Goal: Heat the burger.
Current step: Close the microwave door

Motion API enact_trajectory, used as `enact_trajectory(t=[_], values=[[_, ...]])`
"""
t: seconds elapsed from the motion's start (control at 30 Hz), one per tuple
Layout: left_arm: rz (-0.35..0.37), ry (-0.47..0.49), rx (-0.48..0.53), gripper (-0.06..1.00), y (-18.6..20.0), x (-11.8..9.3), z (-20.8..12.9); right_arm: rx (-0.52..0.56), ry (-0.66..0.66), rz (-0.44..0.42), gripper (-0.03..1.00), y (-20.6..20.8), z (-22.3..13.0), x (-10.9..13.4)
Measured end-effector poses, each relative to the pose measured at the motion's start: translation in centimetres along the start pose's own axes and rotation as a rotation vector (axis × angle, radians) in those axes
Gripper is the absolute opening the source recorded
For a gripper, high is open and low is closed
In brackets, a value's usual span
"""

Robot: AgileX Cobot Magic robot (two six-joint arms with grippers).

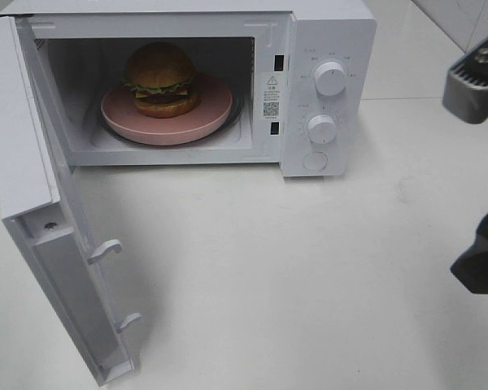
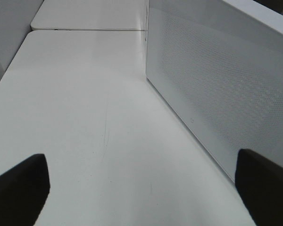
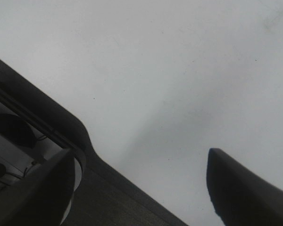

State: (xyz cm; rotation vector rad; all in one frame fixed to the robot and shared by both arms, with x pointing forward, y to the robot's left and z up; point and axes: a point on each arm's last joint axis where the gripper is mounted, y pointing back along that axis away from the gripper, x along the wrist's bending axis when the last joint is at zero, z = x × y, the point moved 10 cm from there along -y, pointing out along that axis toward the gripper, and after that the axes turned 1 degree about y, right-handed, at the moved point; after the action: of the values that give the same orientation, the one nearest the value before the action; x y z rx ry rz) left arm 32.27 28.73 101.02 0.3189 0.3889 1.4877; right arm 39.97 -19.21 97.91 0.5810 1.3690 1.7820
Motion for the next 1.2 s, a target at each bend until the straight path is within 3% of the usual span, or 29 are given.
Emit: enact_trajectory(t=[0.2,0.43,0.73,1.2], values=[[0.000,0.000,0.000,0.99,0.0,0.0,0.0,-0.048,-0.014,0.006,0.74,1.6,-0.8,-0.2],[0.000,0.000,0.000,0.99,0.0,0.0,0.0,-0.187,-0.060,0.013,0.74,4.8,-2.7,-0.9],[0.000,0.000,0.000,0.99,0.0,0.0,0.0,-0.208,-0.242,-0.069,0.74,3.2,-7.6,-3.2],[0.000,0.000,0.000,0.99,0.0,0.0,0.0,-0.444,-0.542,-0.228,0.74,3.1,-11.4,-5.0]])
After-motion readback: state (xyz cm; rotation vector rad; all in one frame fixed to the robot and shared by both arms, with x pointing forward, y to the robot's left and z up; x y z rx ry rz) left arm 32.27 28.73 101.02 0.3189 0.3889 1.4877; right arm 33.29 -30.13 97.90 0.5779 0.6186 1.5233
